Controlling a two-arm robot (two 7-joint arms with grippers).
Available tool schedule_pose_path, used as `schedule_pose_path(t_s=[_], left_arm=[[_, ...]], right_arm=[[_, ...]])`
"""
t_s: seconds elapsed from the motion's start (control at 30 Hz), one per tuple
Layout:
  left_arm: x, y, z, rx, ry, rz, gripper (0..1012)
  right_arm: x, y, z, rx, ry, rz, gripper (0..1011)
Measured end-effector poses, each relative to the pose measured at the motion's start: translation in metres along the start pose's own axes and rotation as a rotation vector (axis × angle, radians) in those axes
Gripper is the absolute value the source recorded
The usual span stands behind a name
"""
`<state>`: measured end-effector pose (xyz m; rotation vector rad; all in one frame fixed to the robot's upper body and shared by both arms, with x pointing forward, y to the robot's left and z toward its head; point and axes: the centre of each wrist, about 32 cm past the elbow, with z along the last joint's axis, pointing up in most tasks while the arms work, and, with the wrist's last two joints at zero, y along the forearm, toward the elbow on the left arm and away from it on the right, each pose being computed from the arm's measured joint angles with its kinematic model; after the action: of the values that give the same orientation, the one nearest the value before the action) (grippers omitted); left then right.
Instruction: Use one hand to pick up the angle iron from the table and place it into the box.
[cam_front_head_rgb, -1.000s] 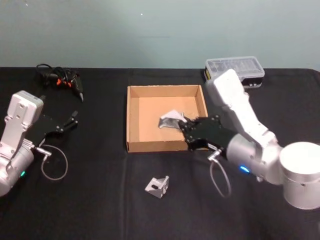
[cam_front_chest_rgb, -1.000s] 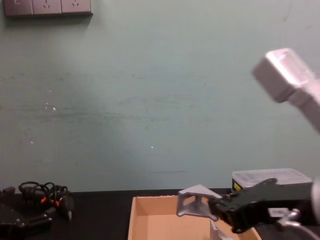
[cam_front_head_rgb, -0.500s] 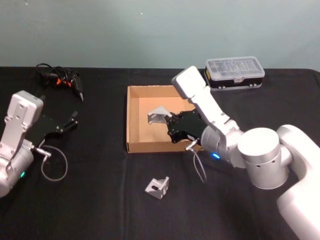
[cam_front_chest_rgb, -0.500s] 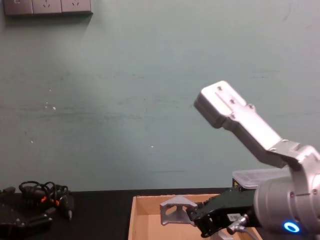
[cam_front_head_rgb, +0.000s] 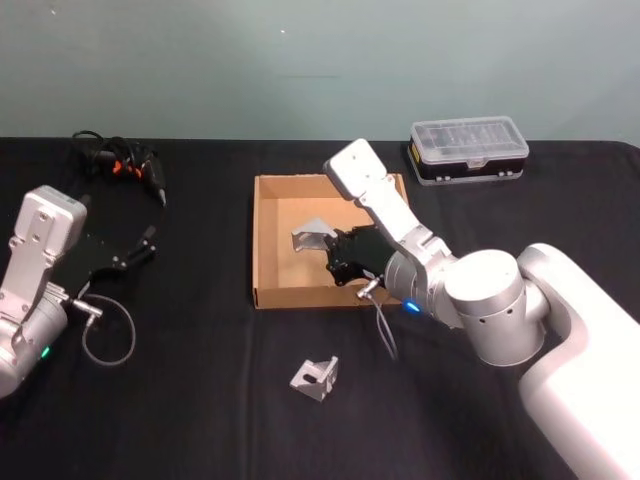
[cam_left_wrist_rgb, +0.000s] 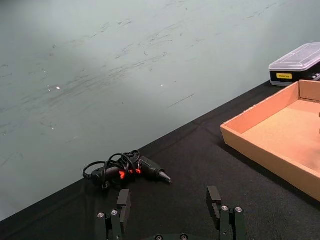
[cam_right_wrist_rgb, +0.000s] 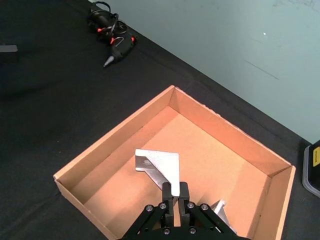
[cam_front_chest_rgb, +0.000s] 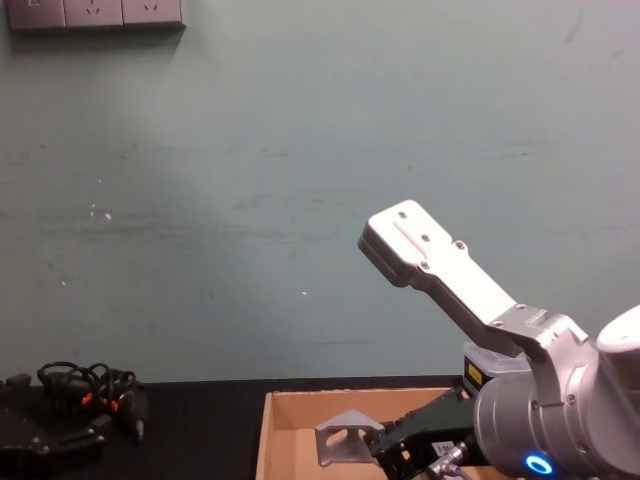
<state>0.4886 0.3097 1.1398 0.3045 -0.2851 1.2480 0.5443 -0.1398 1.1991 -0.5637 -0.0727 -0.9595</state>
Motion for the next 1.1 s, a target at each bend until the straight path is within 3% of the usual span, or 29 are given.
schedule_pose_path(t_s=[0.6, 0.87, 1.1], left_arm=[[0.0000, 0.0000, 0.0000, 0.000, 0.000, 0.000, 1000], [0.0000, 0.0000, 0.0000, 0.000, 0.000, 0.000, 1000], [0.0000, 0.0000, 0.0000, 0.000, 0.000, 0.000, 1000]], right_arm=[[-0.0009, 0.0047, -0.0055, -0.024, 0.016, 0.018, 93], [0.0001, 0.0038, -0.0074, -0.016, 0.028, 0.015, 353], [0.0050, -0.0044, -0.0055, 0.032, 0.064, 0.004, 572]])
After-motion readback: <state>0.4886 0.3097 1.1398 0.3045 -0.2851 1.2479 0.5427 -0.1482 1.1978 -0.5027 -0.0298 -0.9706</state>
